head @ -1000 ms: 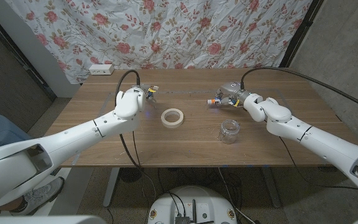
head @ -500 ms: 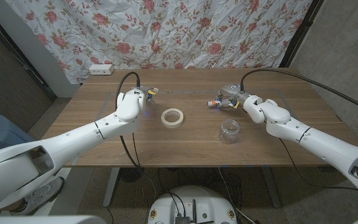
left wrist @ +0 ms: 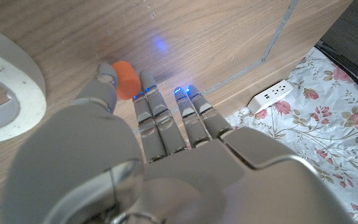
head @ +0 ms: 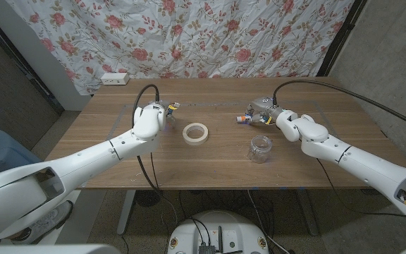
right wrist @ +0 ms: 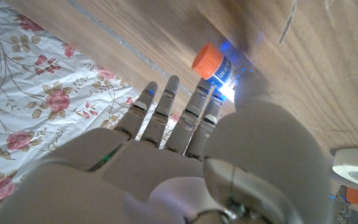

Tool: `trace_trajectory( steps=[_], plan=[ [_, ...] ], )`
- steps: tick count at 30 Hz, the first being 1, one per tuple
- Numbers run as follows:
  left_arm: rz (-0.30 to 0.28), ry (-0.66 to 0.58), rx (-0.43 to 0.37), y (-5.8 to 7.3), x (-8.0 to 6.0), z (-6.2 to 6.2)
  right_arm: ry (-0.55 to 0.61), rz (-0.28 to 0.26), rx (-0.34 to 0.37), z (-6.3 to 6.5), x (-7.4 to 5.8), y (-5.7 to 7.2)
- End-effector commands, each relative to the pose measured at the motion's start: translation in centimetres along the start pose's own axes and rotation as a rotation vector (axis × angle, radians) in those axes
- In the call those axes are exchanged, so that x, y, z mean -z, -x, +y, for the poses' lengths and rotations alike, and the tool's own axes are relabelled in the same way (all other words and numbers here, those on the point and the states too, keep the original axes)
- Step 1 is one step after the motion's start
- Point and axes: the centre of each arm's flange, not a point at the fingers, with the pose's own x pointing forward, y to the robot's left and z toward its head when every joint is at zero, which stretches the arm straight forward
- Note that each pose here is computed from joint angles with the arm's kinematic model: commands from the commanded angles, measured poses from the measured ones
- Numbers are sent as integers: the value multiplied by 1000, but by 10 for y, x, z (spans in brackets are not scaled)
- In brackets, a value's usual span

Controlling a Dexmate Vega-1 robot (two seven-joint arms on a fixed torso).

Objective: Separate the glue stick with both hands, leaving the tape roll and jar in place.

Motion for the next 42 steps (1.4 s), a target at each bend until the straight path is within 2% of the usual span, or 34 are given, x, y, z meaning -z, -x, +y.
trace_trajectory(
  steps=[1, 31, 42],
  plan=[
    [10, -24, 31, -6, 1, -8, 2, 3, -26, 6, 2, -4],
    [26, -69, 18, -17, -5, -9, 10, -28, -92, 2, 6, -11],
    [41, -81, 23, -17, -5, -9, 15, -26, -85, -1, 8, -14]
  ],
)
